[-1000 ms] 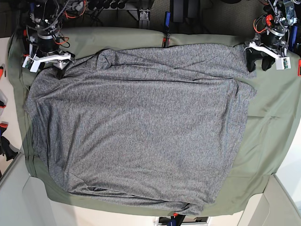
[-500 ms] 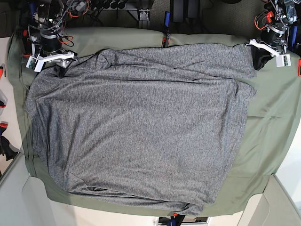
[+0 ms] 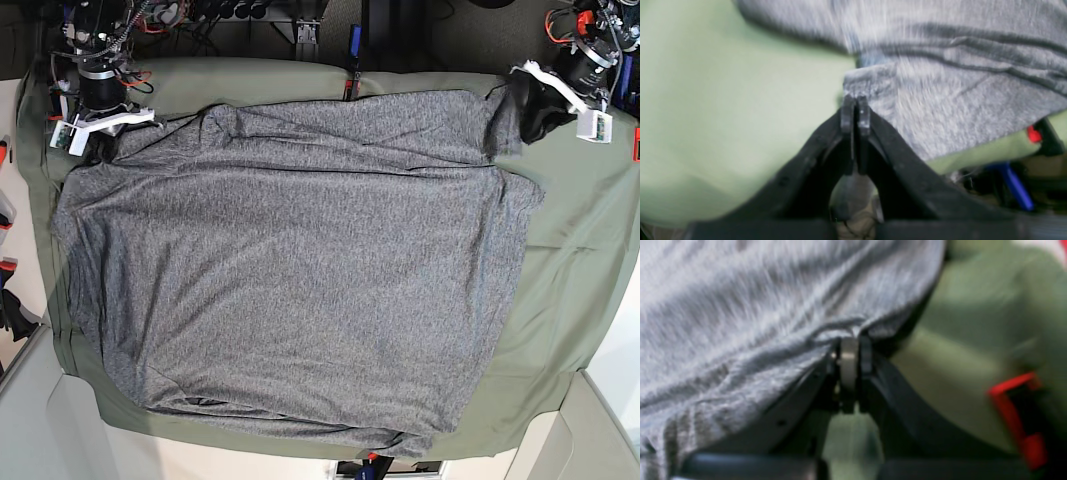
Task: Fold the T-shirt properly
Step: 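Pull both grasped corners back, dragging the shirt across the table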
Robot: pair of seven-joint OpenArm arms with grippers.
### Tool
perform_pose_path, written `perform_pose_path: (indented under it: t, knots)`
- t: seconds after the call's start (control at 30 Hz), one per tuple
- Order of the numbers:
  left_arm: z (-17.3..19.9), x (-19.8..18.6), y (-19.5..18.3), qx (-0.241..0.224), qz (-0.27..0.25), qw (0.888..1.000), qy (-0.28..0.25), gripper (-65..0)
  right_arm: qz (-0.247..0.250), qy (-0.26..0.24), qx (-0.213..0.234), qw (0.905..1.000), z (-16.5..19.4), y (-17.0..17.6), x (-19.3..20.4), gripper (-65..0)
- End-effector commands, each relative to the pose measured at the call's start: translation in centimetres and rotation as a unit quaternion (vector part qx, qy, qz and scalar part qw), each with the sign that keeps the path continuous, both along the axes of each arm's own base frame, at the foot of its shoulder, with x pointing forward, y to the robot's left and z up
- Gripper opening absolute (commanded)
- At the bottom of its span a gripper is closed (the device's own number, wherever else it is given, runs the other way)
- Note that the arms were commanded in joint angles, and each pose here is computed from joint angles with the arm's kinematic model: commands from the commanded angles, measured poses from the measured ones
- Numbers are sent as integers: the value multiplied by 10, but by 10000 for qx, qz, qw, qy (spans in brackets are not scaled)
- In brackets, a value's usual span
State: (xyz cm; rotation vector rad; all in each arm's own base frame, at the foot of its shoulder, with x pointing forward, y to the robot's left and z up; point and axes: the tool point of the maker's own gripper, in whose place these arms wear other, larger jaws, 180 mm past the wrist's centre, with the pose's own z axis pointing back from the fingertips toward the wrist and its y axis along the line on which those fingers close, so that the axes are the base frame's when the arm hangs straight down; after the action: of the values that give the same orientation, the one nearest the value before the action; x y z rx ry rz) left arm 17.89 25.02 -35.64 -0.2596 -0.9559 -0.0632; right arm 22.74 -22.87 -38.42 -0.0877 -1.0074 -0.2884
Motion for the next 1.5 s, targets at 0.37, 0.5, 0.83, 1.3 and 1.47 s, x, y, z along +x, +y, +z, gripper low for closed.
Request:
perform_pose_path:
  t: [0.37,0.5,0.83,1.3,1.47]
  knots:
    - [56,78,37,757,61,9923,-975,-650,96,-879,-159,9960,48,-24,59,-650]
    - [45,108,48,740,90,9931,-900,-650,74,-870,-28,9962,40,-25,77,-650]
    - [-12,150,47,436,69,9984,-340,-642,144,-857,300,9958,25,-21,117,-650]
    - [31,127,72,-422,127,9990,89,-315,179,-632,701,9954,21,-11,115,-339]
    - [14,88,60,-507,-92,9976,464,-315,273,-482,655,9963,30,-8,108,-339]
